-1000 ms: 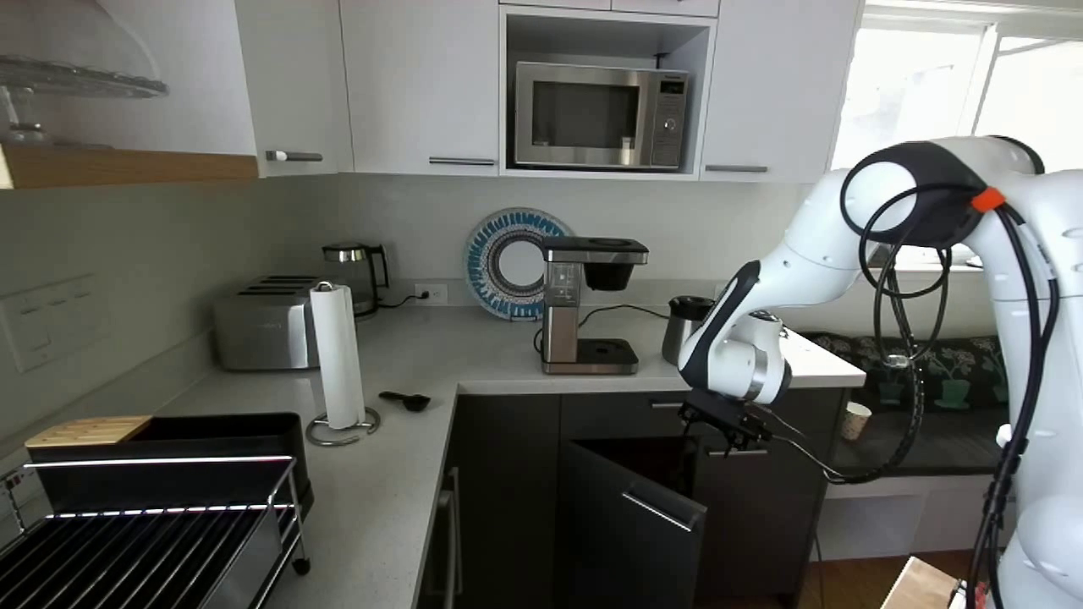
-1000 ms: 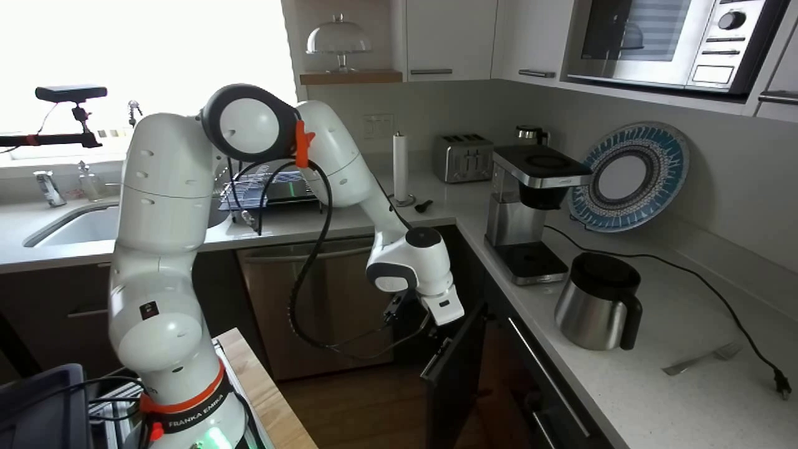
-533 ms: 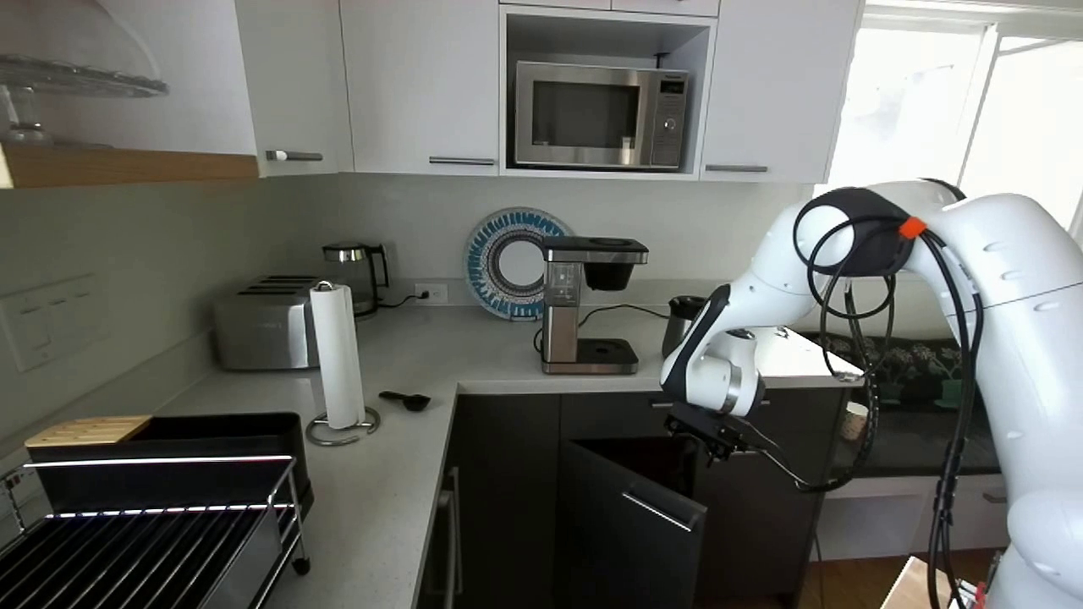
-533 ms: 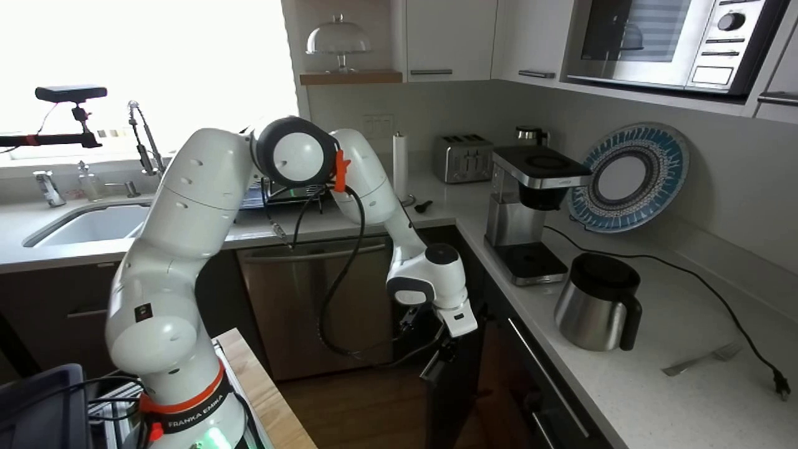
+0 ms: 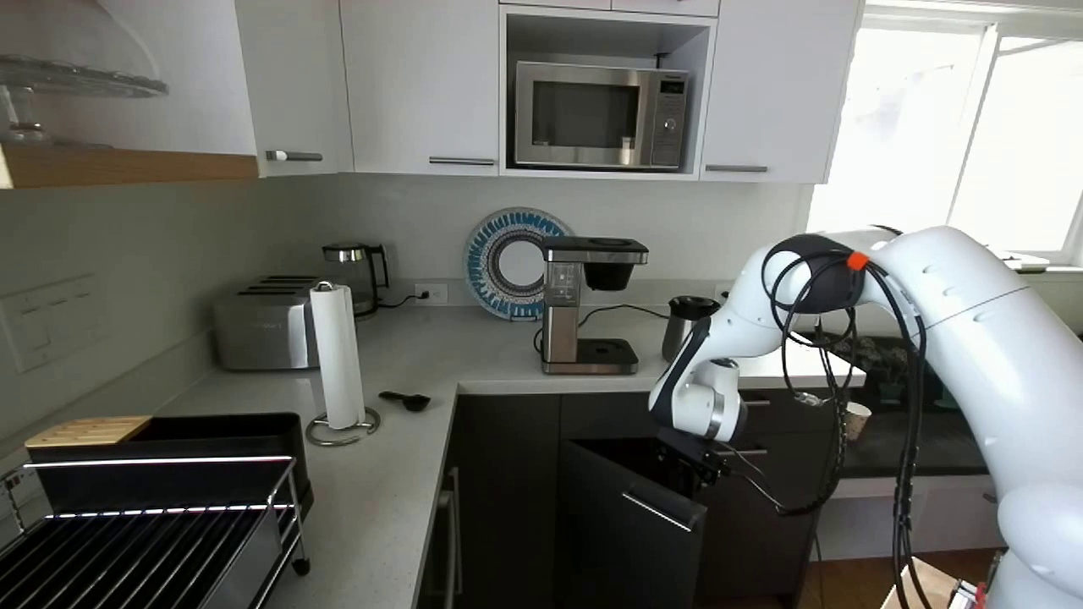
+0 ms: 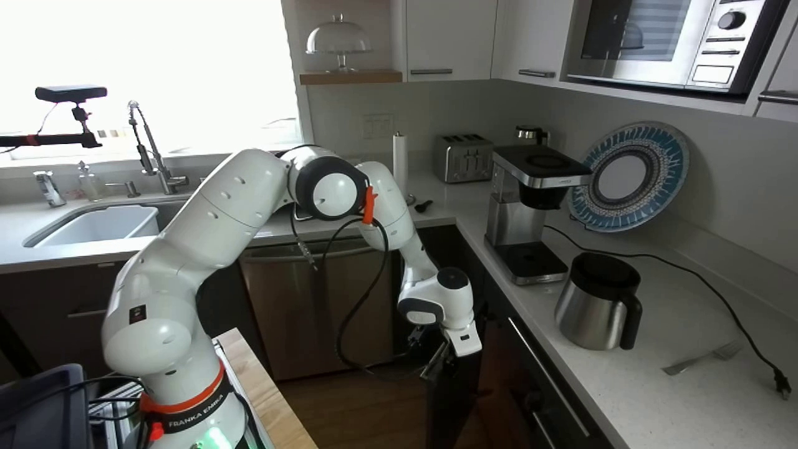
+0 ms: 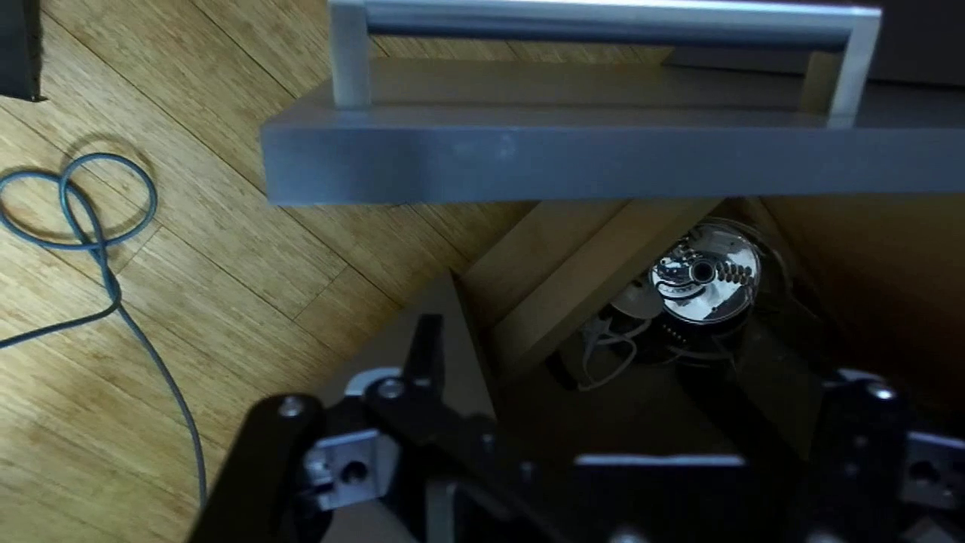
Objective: Open the already opened cabinet door wider
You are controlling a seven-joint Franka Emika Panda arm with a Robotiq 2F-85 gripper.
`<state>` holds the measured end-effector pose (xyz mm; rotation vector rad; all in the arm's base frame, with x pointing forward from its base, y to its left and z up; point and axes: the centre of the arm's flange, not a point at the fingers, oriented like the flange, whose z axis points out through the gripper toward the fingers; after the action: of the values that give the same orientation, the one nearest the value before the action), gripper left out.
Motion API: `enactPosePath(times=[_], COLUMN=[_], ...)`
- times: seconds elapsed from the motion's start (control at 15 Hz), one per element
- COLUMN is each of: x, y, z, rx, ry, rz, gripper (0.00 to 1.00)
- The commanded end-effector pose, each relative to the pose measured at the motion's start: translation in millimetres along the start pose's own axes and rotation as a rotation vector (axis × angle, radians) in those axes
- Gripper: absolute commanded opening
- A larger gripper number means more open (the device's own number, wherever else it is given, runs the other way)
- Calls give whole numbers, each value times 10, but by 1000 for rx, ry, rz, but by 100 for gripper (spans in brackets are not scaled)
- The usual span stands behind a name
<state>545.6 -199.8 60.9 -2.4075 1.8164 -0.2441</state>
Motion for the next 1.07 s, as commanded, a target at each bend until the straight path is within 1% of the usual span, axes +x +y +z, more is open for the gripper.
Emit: enactPosePath(times=[0.0,0.2,0.6,0.8,1.0], x=[51,-55,-112,-193,-379], y=[-61,-86,-197,-268,-401], z=[336,400,435,566,737], rx=[-11,-61,-92,-52,5], ry=[-44,-190,-362,-475,-562], rz=[46,78,123,151,233], gripper=[100,100,100,100,100])
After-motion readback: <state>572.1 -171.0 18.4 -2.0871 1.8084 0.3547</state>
